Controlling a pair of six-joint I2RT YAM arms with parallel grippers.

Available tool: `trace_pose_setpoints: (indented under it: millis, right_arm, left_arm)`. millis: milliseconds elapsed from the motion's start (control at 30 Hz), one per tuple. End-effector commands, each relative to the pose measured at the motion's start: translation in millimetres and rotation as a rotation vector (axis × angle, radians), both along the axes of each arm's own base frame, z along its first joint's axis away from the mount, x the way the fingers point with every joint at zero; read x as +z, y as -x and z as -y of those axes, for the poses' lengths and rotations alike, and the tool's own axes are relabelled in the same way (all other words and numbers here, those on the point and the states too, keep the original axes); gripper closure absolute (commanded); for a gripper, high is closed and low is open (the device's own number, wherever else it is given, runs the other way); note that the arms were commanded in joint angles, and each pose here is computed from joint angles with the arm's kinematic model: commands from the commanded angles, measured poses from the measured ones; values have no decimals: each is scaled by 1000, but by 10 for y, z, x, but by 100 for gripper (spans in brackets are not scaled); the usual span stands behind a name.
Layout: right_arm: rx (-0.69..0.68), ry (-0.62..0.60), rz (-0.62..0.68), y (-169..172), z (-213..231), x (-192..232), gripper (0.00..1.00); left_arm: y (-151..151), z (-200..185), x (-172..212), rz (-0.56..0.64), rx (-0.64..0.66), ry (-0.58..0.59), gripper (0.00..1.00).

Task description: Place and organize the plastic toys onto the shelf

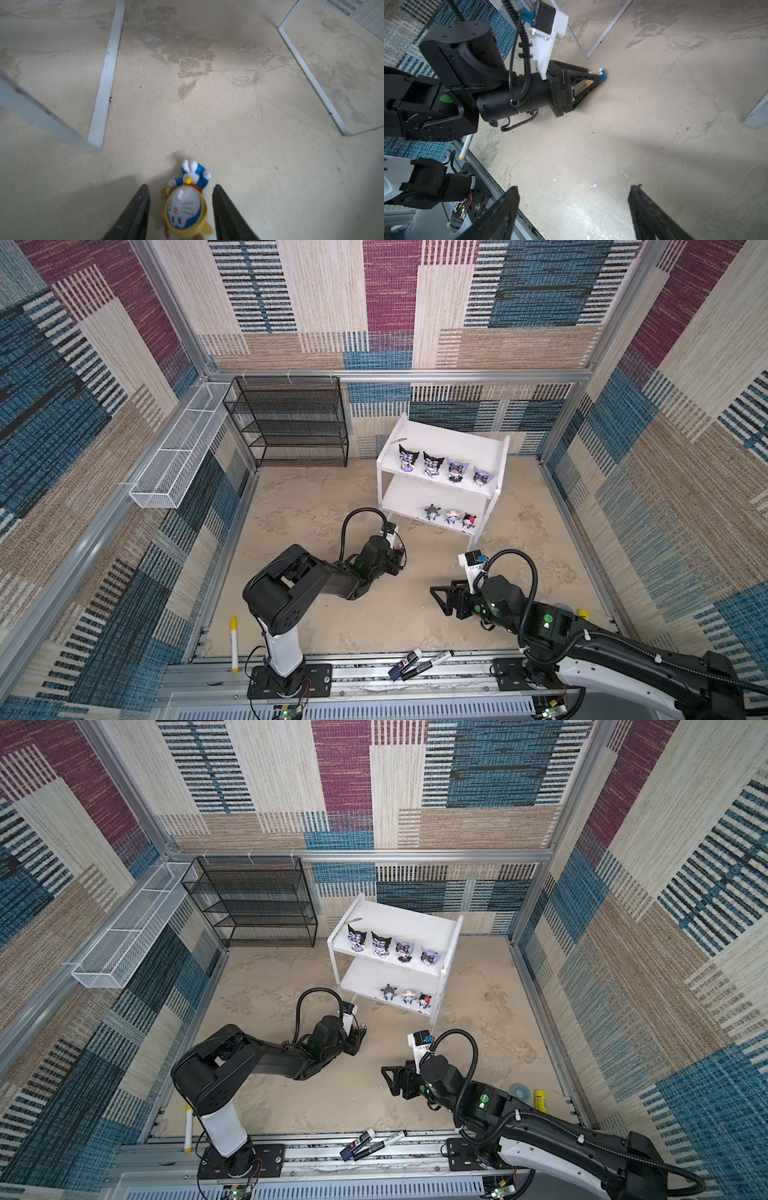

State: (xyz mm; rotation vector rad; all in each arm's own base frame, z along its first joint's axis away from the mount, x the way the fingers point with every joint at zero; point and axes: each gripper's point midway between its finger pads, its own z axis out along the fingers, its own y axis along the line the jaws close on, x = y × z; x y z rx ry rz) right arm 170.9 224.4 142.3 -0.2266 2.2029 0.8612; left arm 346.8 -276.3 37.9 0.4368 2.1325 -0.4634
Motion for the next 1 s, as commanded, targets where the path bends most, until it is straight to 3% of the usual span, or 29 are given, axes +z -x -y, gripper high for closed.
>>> trace_pose_setpoints:
  millis: [0,67,400,567,667,867,967]
  right_arm:
    - [-10,-4,2,-6,16,1,16]
    - [-11,-4,2,0,27,-9,16]
    - [-16,1,8,-7,45,-76,16]
    - [9,-6,12,-8,-31,-123,16]
    - [38,-1,5,-16,-127,-189,16]
    - [68,66,-41,-100,-335,-388,24]
    - [78,80,-58,-132,-417,-472,33]
  left_arm:
    - [-44,26,79,37,-9,15,57]
    - [-44,13,61,33,-6,8,64]
    - [235,-126,-13,-9,-51,-14,72]
    - [632,-166,27,-52,-162,17,75]
    - [1027,-157,-15,-125,-267,-6,75]
    - [1735,-150,-24,-133,-395,-129,73]
    - [1812,-272,-13,-143,-355,-140,60]
